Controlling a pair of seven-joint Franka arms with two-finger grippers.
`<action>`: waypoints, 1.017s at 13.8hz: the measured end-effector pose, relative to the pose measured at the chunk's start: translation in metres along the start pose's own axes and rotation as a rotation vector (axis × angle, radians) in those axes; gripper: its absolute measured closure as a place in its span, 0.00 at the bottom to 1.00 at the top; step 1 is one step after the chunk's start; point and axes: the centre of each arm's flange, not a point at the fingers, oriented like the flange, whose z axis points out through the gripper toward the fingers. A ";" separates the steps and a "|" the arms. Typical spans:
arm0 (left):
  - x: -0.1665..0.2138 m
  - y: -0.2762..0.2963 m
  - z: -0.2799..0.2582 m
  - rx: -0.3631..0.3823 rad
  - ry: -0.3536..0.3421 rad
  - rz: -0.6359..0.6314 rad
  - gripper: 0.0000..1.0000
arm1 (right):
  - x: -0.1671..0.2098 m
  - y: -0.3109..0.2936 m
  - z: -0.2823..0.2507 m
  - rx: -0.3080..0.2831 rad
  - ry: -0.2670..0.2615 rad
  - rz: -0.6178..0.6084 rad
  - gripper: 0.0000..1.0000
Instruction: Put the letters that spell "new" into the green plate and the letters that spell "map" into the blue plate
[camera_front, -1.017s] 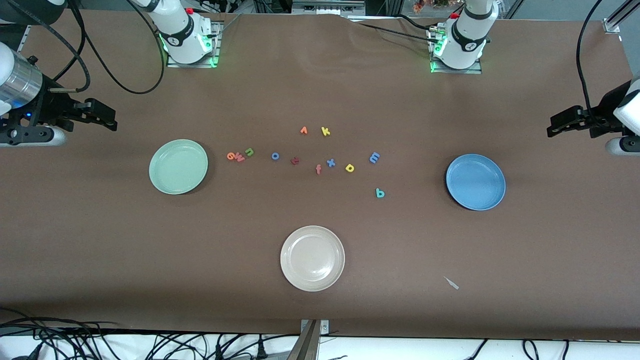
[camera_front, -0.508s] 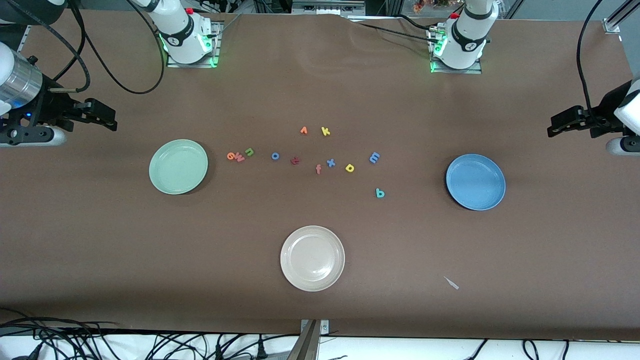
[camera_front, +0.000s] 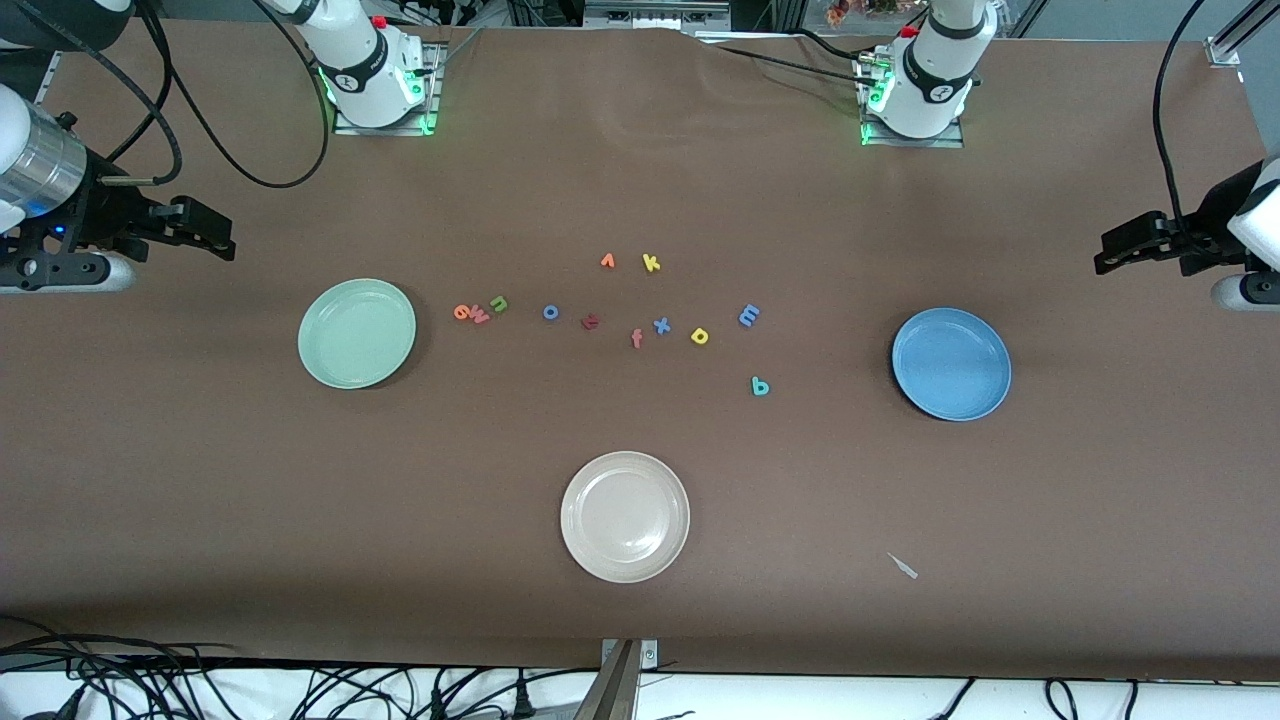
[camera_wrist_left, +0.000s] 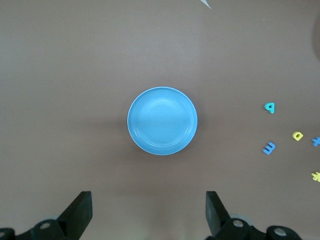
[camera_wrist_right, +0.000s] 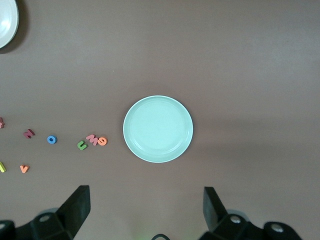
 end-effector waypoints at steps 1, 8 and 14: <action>0.000 0.000 0.000 0.000 0.000 0.000 0.00 | 0.000 0.000 0.000 0.000 0.000 0.000 0.00; 0.000 0.000 0.000 0.000 0.000 0.000 0.00 | 0.000 -0.002 0.001 0.000 -0.002 -0.003 0.00; 0.000 0.000 0.000 0.000 0.000 0.000 0.00 | 0.001 -0.003 0.005 -0.001 -0.012 -0.004 0.00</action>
